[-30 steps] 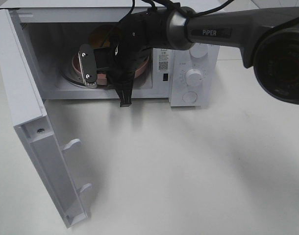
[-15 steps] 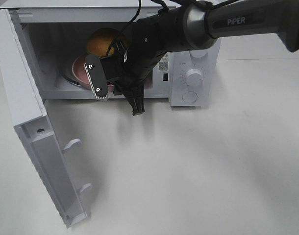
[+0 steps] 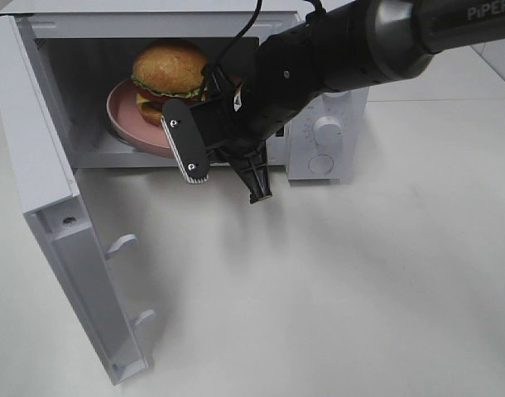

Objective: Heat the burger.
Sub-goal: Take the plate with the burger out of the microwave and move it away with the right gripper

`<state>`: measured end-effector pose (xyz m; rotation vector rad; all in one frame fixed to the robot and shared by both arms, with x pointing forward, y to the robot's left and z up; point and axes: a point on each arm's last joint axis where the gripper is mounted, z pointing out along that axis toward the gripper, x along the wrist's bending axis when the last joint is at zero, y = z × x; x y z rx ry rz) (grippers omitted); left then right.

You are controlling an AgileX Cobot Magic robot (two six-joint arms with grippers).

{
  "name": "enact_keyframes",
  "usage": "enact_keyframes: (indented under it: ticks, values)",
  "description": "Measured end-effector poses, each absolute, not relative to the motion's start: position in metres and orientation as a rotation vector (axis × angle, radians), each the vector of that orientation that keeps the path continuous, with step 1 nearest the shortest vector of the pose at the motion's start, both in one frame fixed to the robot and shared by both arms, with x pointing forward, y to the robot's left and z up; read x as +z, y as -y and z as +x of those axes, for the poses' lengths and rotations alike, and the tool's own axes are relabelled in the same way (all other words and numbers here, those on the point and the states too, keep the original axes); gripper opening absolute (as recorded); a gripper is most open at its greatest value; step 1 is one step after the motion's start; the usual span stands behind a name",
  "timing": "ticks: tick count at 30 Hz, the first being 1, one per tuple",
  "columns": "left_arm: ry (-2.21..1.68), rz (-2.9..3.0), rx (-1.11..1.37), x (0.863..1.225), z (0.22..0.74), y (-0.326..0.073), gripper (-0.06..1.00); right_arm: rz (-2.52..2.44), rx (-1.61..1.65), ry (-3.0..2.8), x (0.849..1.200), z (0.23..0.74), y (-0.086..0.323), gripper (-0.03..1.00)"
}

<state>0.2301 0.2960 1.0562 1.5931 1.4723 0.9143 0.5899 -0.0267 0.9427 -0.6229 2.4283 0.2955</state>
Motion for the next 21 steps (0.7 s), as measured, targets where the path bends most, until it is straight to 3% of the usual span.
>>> enact_keyframes:
  ticks: [21]
  values:
    - [-1.472, 1.593, 0.914, 1.056, 0.23, -0.296, 0.97, -0.713, 0.261, -2.44, 0.951, 0.501, 0.093, 0.07]
